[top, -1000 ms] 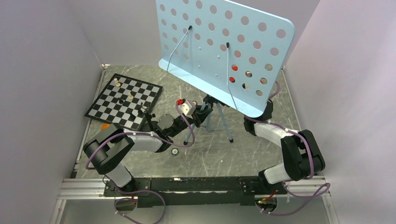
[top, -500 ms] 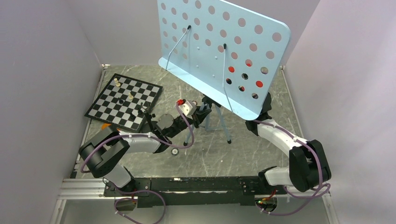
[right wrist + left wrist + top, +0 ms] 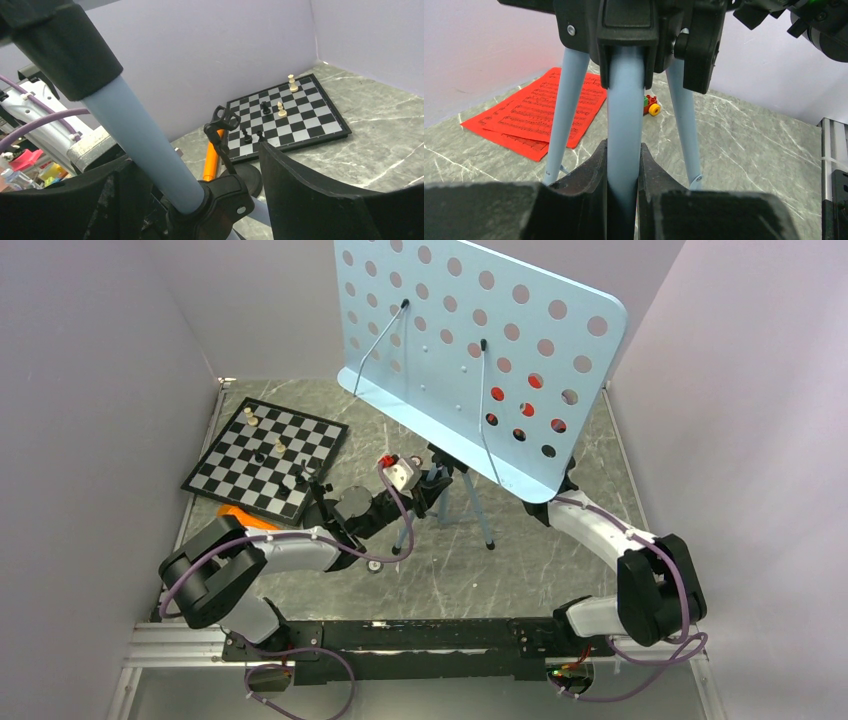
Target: Pack up the instrument practice props
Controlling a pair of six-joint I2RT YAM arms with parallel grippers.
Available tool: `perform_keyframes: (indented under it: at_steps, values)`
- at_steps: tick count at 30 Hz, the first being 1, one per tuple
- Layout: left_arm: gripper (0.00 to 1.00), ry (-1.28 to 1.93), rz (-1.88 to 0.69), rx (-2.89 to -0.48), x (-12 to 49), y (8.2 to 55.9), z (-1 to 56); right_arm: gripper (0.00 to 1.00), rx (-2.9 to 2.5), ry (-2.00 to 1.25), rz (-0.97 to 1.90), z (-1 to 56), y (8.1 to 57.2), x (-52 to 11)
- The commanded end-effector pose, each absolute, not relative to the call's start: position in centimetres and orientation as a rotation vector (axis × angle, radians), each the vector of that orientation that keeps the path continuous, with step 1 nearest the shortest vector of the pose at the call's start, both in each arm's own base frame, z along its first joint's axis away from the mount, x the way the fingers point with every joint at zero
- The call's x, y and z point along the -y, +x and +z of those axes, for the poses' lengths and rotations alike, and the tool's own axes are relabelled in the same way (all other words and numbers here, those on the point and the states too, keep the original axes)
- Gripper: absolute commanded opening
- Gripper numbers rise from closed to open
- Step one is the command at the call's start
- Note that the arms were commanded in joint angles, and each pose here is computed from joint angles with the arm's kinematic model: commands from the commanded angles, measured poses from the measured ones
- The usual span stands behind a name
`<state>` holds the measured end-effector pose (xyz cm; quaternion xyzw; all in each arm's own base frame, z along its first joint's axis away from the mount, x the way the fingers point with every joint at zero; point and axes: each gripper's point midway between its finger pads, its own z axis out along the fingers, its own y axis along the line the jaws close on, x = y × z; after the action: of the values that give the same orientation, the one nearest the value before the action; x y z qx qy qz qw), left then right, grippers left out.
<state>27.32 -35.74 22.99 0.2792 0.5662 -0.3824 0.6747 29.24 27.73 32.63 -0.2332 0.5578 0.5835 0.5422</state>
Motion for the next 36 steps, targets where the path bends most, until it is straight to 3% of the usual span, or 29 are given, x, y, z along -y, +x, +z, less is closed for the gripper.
perform_keyframes:
  at_steps: [1, 9, 13, 14, 17, 20, 22, 24, 26, 28, 29, 32, 36]
  values:
    - [0.0, 0.648, -0.874, -1.323, 35.7, 26.1, 22.1, 0.78, -1.185, -0.579, 1.356, 36.9, 28.8, -27.4]
    - [0.0, 0.65, -0.847, -1.347, 35.3, 26.1, 21.8, 0.69, -1.11, -0.616, 1.34, 39.0, 28.1, -26.6]
    - [0.0, 0.66, -0.838, -1.368, 35.3, 26.1, 21.4, 0.53, -1.086, -0.644, 1.355, 39.8, 27.6, -26.5]
    - [0.0, 0.662, -0.836, -1.371, 35.3, 26.2, 21.3, 0.54, -1.08, -0.644, 1.36, 40.1, 27.6, -26.5]
    - [0.0, 0.667, -0.834, -1.373, 35.3, 26.1, 21.3, 0.66, -1.079, -0.626, 1.353, 40.4, 27.7, -26.3]
    - [0.0, 0.673, -0.833, -1.375, 35.4, 26.0, 21.3, 0.66, -1.095, -0.633, 1.355, 40.2, 28.0, -26.5]
    - [0.0, 0.676, -0.836, -1.377, 35.5, 25.9, 21.3, 0.57, -1.103, -0.643, 1.369, 40.1, 28.0, -26.7]
    - [0.02, 0.683, -0.843, -1.378, 35.6, 25.8, 21.4, 0.38, -1.102, -0.653, 1.384, 39.9, 27.9, -26.8]
    - [0.11, 0.691, -0.852, -1.379, 35.7, 25.6, 21.3, 0.16, -1.106, -0.651, 1.393, 39.7, 27.9, -26.8]
    - [0.32, 0.697, -0.863, -1.378, 35.7, 25.2, 21.4, 0.0, -1.118, -0.65, 1.401, 39.2, 27.8, -26.9]
    - [0.45, 0.695, -0.867, -1.376, 35.6, 25.1, 21.5, 0.0, -1.122, -0.649, 1.403, 39.1, 27.8, -26.9]
    - [0.64, 0.671, -0.866, -1.362, 34.9, 24.8, 22.2, 0.0, -1.144, -0.649, 1.406, 38.3, 27.7, -26.9]
    - [0.74, 0.677, -0.857, -1.35, 34.4, 24.6, 21.9, 0.0, -1.174, -0.637, 1.439, 36.7, 27.5, -26.9]
